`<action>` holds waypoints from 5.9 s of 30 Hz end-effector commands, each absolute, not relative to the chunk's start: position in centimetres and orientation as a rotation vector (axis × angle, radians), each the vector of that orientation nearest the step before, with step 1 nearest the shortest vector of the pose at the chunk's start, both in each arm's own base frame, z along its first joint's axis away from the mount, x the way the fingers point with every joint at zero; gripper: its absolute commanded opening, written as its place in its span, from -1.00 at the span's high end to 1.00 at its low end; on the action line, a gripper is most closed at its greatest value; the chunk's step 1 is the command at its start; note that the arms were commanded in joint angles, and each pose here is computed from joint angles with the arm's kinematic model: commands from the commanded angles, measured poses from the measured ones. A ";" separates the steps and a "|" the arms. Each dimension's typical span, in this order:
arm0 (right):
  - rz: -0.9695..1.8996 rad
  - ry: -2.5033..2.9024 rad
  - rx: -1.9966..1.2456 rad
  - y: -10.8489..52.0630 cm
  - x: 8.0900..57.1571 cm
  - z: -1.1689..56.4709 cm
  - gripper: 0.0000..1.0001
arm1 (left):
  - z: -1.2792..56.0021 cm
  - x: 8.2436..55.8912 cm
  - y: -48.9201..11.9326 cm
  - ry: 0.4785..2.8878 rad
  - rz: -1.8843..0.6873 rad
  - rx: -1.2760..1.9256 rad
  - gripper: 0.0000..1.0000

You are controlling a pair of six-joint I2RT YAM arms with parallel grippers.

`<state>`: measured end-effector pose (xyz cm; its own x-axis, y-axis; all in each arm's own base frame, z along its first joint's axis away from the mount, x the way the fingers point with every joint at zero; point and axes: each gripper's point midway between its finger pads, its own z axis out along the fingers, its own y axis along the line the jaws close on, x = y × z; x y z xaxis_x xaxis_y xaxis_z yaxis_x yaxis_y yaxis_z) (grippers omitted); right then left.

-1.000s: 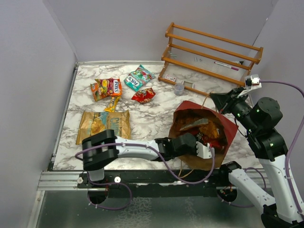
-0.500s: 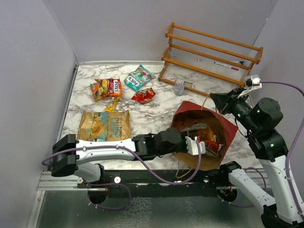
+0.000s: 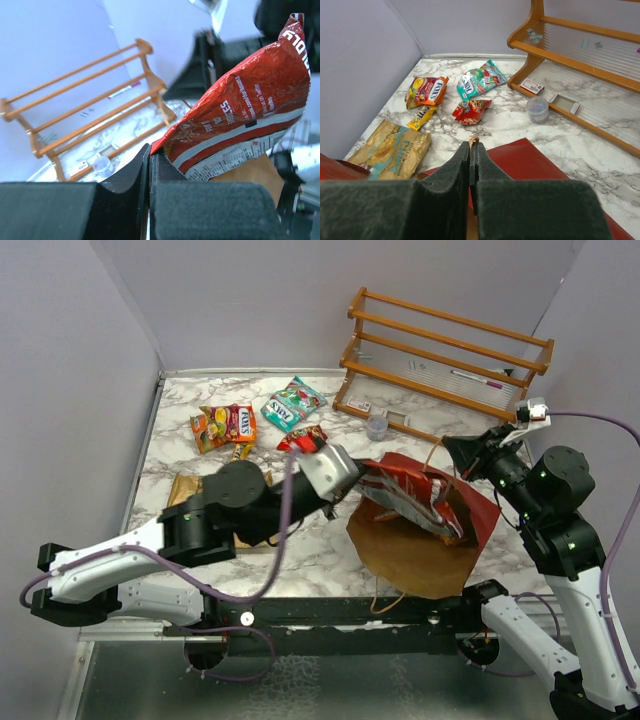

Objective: Take the snacks out of the paper bag

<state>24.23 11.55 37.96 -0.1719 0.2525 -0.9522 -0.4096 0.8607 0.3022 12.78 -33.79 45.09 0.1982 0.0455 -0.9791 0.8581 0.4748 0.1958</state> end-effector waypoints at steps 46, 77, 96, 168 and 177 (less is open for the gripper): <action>0.613 1.634 -0.129 11.8 23.6 37.6 0.94 | 26.3 35.0 -4.9 1.465 -0.781 -1.458 1.00; 0.639 1.647 -0.141 12.3 23.6 37.3 0.94 | 8.7 21.6 -0.9 1.492 -0.594 -1.651 1.00; 0.654 1.636 -0.140 12.5 23.8 37.7 0.94 | 16.9 19.4 0.8 1.448 -0.526 -1.654 -0.65; 0.616 1.646 -0.139 11.9 23.5 37.8 0.94 | 8.5 26.3 -42.8 1.805 0.105 1.295 -0.42; 0.609 1.644 -0.140 11.8 23.5 37.8 0.94 | 8.3 24.3 -43.7 1.840 -0.056 1.330 0.62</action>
